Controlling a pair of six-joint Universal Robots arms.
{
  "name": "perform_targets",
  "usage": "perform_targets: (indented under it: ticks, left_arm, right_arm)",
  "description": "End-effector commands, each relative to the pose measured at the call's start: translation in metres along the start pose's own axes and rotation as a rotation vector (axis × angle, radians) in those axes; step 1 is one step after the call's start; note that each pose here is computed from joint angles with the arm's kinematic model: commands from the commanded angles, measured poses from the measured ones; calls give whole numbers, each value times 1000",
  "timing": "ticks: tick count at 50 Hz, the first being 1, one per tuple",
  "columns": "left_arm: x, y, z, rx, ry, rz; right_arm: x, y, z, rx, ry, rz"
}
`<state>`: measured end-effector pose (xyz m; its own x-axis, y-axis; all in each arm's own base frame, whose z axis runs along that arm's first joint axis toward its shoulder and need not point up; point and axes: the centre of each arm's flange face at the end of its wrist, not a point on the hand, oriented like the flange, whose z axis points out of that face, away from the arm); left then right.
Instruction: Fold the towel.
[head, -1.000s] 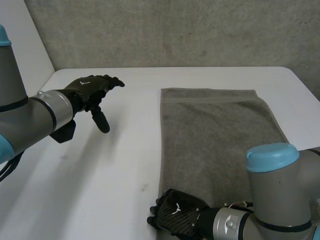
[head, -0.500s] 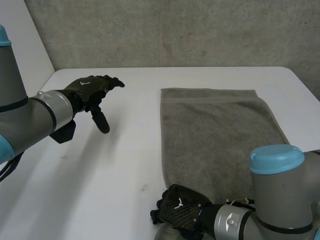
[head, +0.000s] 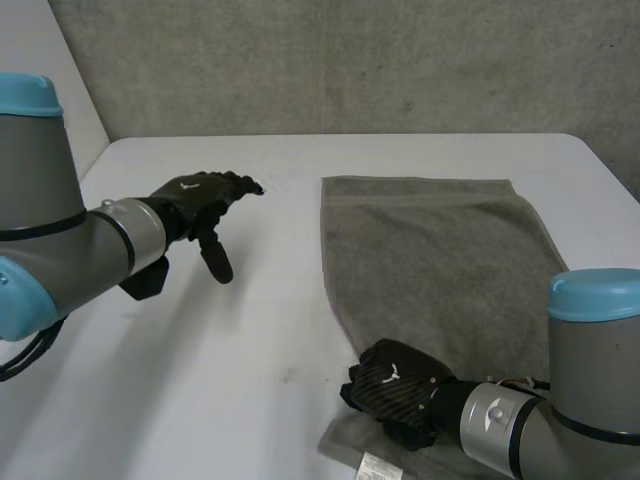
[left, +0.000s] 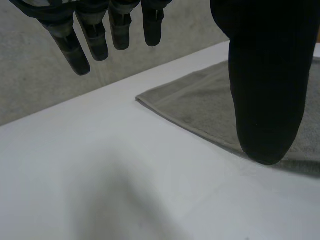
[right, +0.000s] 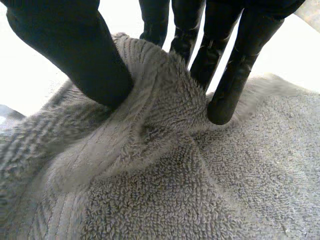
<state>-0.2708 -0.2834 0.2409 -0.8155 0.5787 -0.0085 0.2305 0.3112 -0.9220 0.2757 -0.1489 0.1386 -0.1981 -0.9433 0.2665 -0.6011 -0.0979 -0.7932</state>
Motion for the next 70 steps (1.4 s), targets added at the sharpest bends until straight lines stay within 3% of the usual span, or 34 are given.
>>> perform_targets:
  ticks: [1, 14, 21, 37, 43, 50, 52, 53, 55, 61, 70]
  left_arm:
    - [7, 18, 25, -9, 29, 8]
    - [34, 55, 87, 29, 112, 58]
    - [53, 51, 121, 176, 149, 102]
    - [91, 80, 146, 205, 321, 130]
    - [93, 76, 147, 229, 324, 136]
    - [67, 27, 149, 414, 58, 127]
    - [42, -8, 140, 516, -107, 94]
    - [42, -8, 140, 516, -108, 94]
    - [10, -33, 128, 561, -188, 82]
    - [-11, -58, 101, 593, -235, 79]
    - [-34, -95, 25, 643, -315, 79]
  right_arm:
    - [10, -2, -5, 17, 30, 2]
    - [17, -46, -38, 173, 106, -41]
    - [9, -67, -57, 254, 62, -33]
    - [1, -98, -93, 354, 104, -125]
    - [6, -100, -97, 359, 136, -132]
    - [30, -95, -101, 341, 214, -112]
    - [35, -94, -102, 338, 230, -110]
    - [35, -94, -102, 338, 230, -110]
    - [47, -93, -104, 336, 269, -110]
    - [63, -98, -107, 374, 288, -132]
    - [90, -101, -107, 393, 324, -86]
